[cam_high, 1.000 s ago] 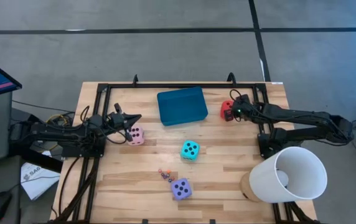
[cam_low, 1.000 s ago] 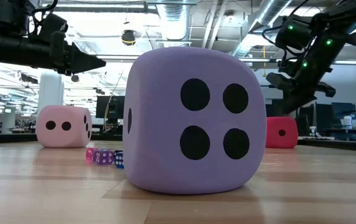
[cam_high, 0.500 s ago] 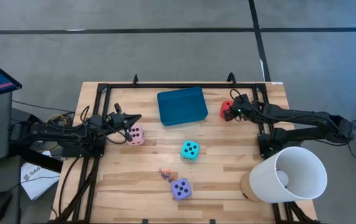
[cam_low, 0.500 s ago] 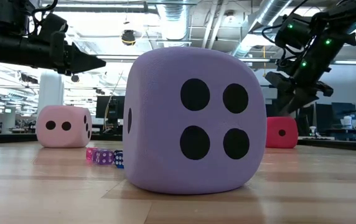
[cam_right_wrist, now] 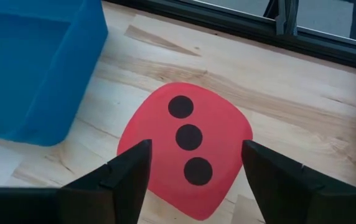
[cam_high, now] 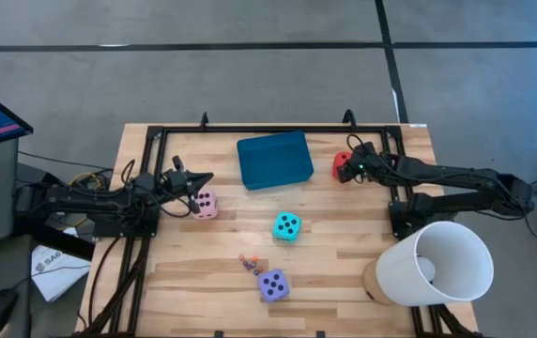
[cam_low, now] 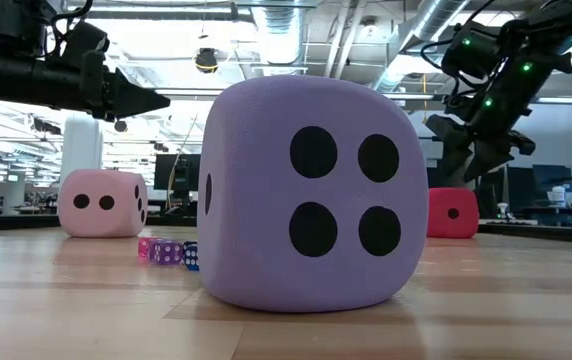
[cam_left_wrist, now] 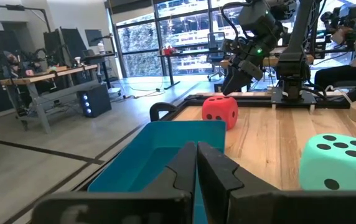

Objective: Pick & Place Dice
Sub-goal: Put the large red dice into the blue bin

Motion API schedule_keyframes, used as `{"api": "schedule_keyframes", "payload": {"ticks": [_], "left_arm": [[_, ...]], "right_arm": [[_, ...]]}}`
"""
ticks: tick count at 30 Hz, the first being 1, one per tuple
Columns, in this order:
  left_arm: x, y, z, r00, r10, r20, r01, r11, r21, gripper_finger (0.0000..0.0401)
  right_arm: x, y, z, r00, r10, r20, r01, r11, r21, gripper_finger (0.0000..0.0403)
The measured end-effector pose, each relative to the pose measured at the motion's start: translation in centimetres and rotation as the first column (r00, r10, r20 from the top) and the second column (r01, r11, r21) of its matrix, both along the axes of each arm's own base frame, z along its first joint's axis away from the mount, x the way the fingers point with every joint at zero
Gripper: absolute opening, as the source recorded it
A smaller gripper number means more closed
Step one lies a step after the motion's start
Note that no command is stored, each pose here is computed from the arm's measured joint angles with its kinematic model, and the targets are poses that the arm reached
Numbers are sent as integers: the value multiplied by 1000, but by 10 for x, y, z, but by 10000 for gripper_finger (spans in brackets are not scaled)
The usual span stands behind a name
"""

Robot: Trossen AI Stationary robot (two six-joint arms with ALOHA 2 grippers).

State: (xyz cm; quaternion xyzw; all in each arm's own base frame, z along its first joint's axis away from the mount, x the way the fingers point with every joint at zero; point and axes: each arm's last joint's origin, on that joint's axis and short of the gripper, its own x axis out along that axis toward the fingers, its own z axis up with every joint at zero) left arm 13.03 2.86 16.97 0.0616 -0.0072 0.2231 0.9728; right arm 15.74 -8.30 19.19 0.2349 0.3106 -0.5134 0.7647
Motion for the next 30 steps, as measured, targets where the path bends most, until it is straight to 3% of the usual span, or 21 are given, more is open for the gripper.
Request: {"api": "schedule_keyframes", "payload": {"ticks": [6,12,30], "left_arm": [[0,0,0,1000,-3,0,3,1000,0,6],[0,0,0,1000,-3,-1,3,1000,0,6],[0,0,0,1000,2,0,-2,1000,0,6]], "right_arm": [[1,-1,1,1000,-1,16,1,1000,-6,244],[1,-1,1,994,-75,80,73,997,25,244],[2,0,1,993,-74,87,72,997,25,244]]}}
